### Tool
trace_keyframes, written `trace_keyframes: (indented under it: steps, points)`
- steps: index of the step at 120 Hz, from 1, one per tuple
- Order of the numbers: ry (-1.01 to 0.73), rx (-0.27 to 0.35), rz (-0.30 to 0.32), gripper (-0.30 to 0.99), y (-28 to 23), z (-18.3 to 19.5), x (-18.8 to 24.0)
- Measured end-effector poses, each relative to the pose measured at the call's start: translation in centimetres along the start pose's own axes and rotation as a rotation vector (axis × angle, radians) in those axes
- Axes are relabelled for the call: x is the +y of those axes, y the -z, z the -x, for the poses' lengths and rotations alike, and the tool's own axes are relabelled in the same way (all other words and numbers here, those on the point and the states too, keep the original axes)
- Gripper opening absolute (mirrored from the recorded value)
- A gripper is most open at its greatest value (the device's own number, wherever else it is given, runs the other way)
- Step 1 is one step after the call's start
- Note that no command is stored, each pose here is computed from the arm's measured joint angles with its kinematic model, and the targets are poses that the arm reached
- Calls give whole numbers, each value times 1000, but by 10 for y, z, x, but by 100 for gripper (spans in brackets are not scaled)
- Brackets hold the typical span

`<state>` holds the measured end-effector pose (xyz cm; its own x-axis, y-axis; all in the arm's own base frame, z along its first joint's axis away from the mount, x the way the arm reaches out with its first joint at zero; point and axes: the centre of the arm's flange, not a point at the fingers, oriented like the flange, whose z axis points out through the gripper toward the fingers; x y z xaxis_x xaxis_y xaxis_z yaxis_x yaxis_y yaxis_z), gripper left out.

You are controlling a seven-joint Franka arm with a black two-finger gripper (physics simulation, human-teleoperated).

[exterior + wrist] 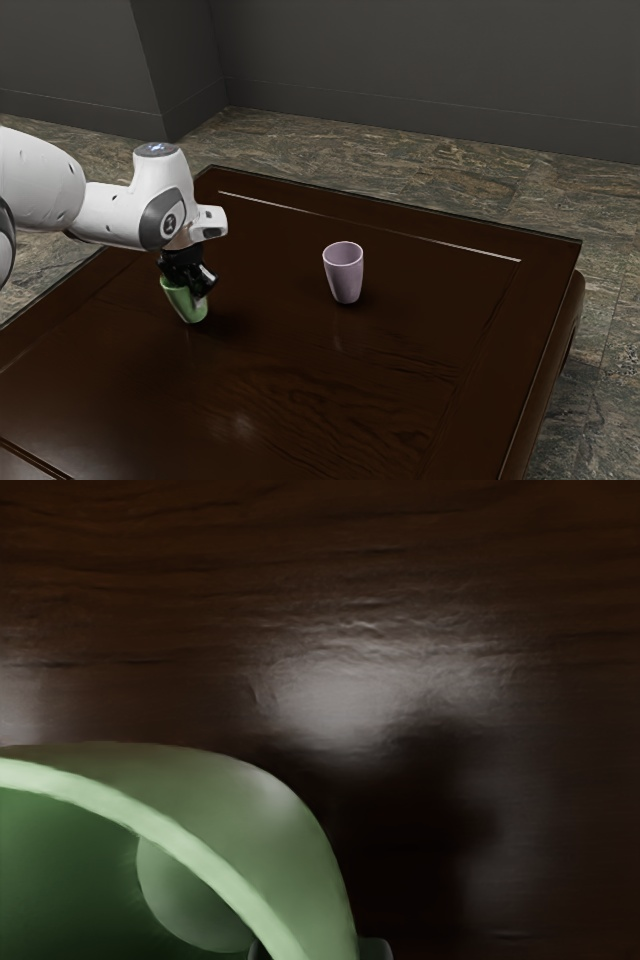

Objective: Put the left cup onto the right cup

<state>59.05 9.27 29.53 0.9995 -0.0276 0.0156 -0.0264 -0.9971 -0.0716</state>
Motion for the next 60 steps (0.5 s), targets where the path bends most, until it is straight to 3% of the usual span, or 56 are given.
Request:
trace_keyframes:
  steps: [60]
  points:
    - [1, 3, -3, -9, 12, 1, 3]
